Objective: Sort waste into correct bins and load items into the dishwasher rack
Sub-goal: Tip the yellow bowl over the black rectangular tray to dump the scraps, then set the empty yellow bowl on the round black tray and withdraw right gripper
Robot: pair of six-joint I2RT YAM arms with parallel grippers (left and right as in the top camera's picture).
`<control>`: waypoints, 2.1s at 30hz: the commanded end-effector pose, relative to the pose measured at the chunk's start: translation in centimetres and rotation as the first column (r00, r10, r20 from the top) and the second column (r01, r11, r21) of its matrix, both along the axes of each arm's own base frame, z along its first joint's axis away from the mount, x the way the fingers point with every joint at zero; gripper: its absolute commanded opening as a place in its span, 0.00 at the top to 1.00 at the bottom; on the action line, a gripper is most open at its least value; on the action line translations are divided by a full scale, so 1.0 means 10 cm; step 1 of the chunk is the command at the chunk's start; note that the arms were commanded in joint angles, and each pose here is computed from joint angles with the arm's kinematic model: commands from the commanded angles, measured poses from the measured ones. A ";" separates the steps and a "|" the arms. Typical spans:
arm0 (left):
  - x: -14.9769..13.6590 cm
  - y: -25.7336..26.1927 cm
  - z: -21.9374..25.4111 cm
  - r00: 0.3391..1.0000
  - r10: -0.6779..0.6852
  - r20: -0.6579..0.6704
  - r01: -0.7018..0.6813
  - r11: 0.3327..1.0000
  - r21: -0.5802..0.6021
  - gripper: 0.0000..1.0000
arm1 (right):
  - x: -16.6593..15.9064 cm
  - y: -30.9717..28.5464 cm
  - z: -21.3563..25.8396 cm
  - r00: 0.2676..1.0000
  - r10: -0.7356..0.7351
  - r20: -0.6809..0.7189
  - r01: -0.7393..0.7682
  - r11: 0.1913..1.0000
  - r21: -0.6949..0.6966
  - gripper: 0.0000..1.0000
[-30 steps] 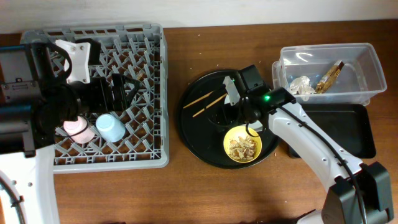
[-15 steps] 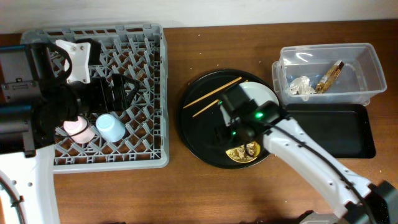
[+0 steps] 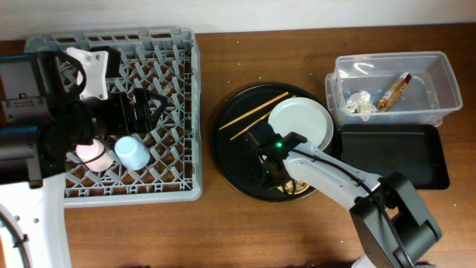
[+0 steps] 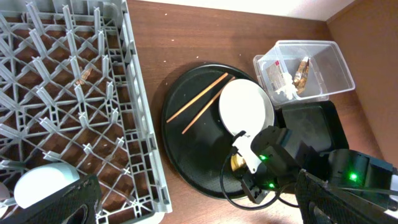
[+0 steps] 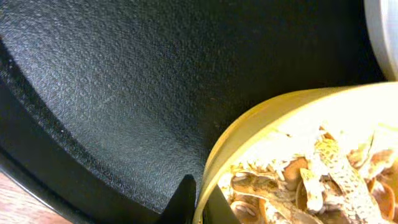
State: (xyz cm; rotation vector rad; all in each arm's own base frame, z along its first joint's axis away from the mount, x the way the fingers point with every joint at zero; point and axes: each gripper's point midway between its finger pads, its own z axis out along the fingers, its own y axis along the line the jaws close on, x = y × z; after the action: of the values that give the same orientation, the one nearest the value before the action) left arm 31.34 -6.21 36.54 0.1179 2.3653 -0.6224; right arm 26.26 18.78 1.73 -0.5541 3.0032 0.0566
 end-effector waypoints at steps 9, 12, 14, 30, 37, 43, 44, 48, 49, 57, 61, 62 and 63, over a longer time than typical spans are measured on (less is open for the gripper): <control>-0.02 -0.02 0.07 0.999 -0.022 0.033 0.022 1.000 0.006 0.01 | 0.84 -0.80 1.71 0.877 -0.455 0.151 0.336 0.809 0.482 0.96; -0.02 -0.02 0.07 0.999 -0.022 0.033 0.022 1.000 0.006 0.01 | 0.99 -1.24 1.81 0.880 -0.460 0.120 0.288 0.717 0.635 0.96; -0.02 -0.02 0.07 0.999 -0.022 0.034 0.022 1.000 0.006 0.01 | 1.05 -1.54 1.79 0.870 -0.483 0.097 0.267 0.628 0.731 0.96; -0.02 -0.02 0.07 0.999 -0.022 0.033 0.022 1.000 0.006 0.01 | 0.78 -2.64 1.61 0.792 -0.608 0.060 0.017 0.120 0.993 0.96; -0.02 -0.02 0.07 0.999 -0.022 0.034 0.022 1.000 0.006 0.01 | 0.68 -2.58 1.38 0.806 -0.592 0.013 0.133 0.201 0.970 0.96; -0.02 -0.02 0.07 0.999 -0.022 0.033 0.022 1.000 0.006 0.01 | 0.62 -2.54 1.64 0.782 -0.608 -0.137 0.194 0.028 0.981 0.96; -0.02 -0.02 0.07 0.999 -0.022 0.034 0.022 1.000 0.006 0.01 | 0.61 -2.58 1.47 0.719 -0.615 -0.322 0.392 -0.024 0.920 0.96; -0.02 -0.02 0.07 0.999 -0.022 0.034 0.022 1.000 0.006 0.01 | 0.58 -2.52 1.66 0.774 -0.611 -0.166 0.240 0.041 0.970 0.96; -0.02 -0.02 0.07 0.999 -0.022 0.033 0.022 1.000 0.006 0.01 | 0.58 -2.53 1.65 0.787 -0.610 -0.088 0.189 0.103 0.977 0.96; -0.02 -0.02 0.07 0.999 -0.022 0.033 0.022 1.000 0.006 0.01 | 0.43 -2.03 1.98 0.871 -0.490 -0.011 0.138 0.224 0.965 0.96; -0.02 -0.02 0.07 0.999 -0.022 0.033 0.022 1.000 0.006 0.01 | 0.35 -1.31 1.93 0.947 -0.315 0.061 0.216 0.767 0.604 0.96; -0.02 -0.02 0.07 0.999 -0.022 0.033 0.022 1.000 0.006 0.01 | 0.36 -1.17 1.91 0.948 -0.297 0.115 0.204 0.844 0.496 0.96; -0.02 -0.02 0.07 0.999 -0.022 0.033 0.022 1.000 0.006 0.01 | 0.36 -0.91 1.91 0.956 -0.237 0.174 0.145 0.895 0.423 0.96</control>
State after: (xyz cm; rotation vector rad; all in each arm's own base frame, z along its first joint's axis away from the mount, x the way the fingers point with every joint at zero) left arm 31.32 -6.27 36.56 0.1195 2.3647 -0.6271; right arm 29.84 8.70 22.29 -0.2637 2.5261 1.0162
